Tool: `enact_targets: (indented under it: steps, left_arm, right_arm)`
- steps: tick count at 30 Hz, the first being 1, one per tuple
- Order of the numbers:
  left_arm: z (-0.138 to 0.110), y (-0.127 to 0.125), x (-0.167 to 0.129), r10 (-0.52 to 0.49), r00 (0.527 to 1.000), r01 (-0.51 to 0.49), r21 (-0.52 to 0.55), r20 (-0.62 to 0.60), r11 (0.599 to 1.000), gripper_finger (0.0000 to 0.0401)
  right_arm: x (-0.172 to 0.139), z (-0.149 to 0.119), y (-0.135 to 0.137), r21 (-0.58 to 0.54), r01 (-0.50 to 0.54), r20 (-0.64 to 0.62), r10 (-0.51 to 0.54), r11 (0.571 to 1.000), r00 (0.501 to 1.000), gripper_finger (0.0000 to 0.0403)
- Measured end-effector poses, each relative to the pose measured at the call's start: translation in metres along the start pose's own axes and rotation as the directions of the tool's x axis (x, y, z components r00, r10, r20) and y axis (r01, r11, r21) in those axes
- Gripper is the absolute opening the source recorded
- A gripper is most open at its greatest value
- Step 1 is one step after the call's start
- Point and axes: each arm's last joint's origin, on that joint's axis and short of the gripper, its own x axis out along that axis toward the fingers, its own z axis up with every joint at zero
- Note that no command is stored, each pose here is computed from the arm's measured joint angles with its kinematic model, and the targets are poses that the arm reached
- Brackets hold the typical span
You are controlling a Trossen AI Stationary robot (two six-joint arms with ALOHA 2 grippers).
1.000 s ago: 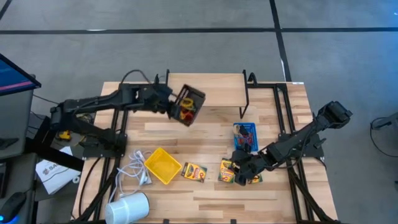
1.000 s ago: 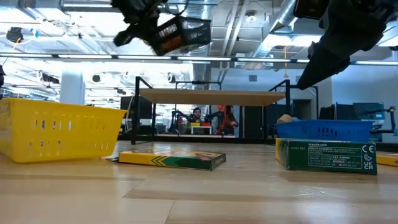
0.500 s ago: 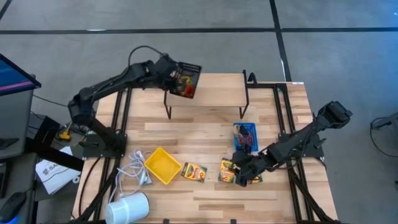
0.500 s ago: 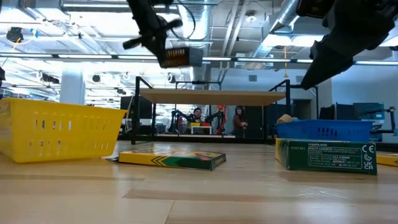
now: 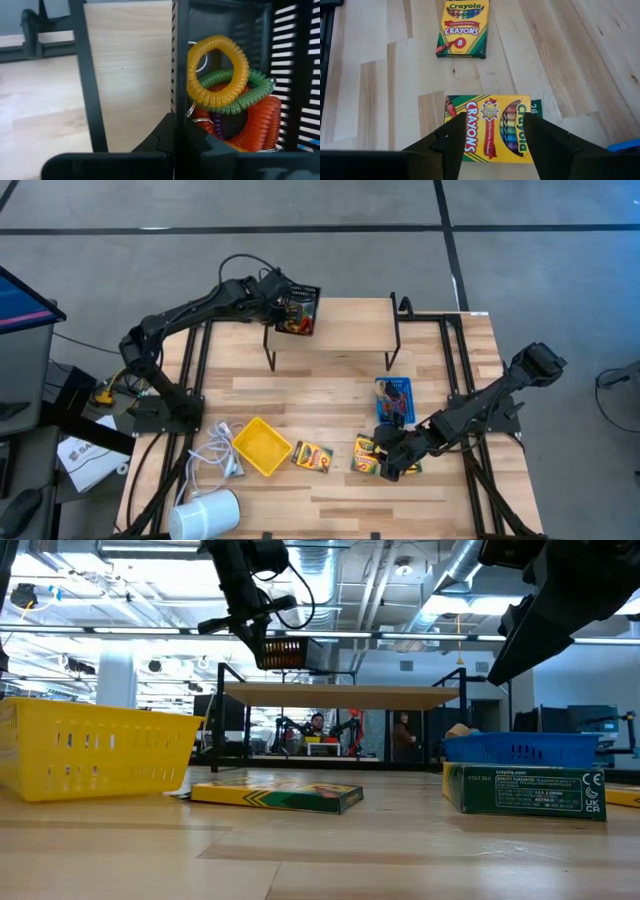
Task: Pick & Place Office Desk Supplies
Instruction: Put the black bin on the shelf
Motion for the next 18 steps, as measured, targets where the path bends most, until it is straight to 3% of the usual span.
enact_targets:
  steps: [10,18]
  left_arm:
    - [-0.013,0.005,0.012,0.066,0.997,-0.067,-0.02,-0.032,0.998,0.0]
    - [-0.008,0.011,0.019,0.084,0.996,-0.084,-0.013,-0.003,0.996,0.0002]
  right_arm:
    - [-0.003,-0.005,0.006,-0.012,-0.021,-0.003,0.021,1.0,1.0,0.0192]
    - [-0.003,-0.004,0.006,-0.01,-0.022,0.0,0.022,1.0,1.0,0.0192]
